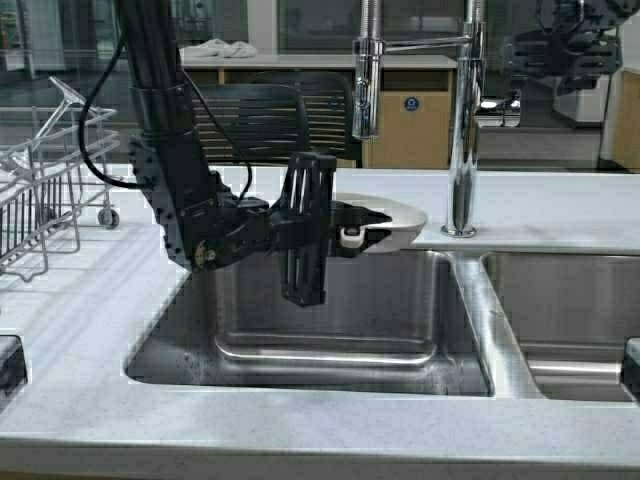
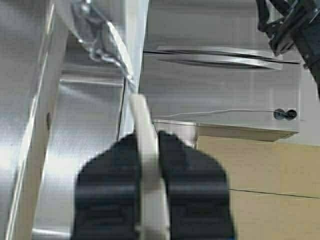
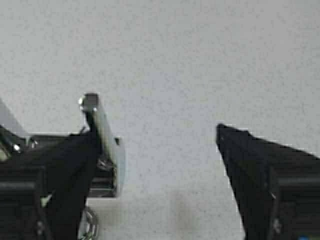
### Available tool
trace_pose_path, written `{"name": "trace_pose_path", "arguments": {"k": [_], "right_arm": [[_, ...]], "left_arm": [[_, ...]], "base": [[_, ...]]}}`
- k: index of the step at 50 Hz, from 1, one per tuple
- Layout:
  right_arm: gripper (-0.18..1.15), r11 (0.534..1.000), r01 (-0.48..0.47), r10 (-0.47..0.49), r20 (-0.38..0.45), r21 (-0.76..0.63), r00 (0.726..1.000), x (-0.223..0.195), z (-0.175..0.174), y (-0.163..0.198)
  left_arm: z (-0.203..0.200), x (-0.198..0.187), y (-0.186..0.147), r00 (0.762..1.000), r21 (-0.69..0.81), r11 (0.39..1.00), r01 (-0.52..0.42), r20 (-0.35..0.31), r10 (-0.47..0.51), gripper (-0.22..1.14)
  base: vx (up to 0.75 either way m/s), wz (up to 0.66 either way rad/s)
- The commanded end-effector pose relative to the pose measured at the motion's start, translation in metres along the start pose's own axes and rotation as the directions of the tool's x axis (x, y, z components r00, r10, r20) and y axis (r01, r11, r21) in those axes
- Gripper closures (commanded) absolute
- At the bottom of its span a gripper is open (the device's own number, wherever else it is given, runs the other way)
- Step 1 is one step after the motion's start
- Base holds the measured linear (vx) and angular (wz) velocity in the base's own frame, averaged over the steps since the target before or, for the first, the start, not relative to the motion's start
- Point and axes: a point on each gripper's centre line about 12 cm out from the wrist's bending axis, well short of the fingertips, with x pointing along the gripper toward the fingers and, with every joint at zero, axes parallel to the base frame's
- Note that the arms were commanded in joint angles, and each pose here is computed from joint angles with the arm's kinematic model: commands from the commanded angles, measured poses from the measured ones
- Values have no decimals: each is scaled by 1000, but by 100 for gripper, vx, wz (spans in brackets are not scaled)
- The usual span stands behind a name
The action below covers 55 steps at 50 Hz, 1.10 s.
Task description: Wash the pan
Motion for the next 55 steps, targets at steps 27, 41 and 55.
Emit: {"name": "trace_pose_path", "arguments": {"k": [27, 41, 55], "right_arm": [[-3, 958, 138, -141, -7, 253, 990, -10, 3, -84], [-3, 964, 121, -135, 47, 237, 990, -35, 29, -77], [-3, 979, 119, -134, 87, 166, 987, -75, 47, -72]], "left_arm": [[0, 7, -14, 998, 17, 998, 58, -3, -58, 89], [0, 7, -13, 998, 17, 998, 56, -3, -56, 89], [0, 8, -12, 998, 17, 998, 58, -5, -58, 89]], "base": [[0, 0], [0, 0], [1, 0]]}}
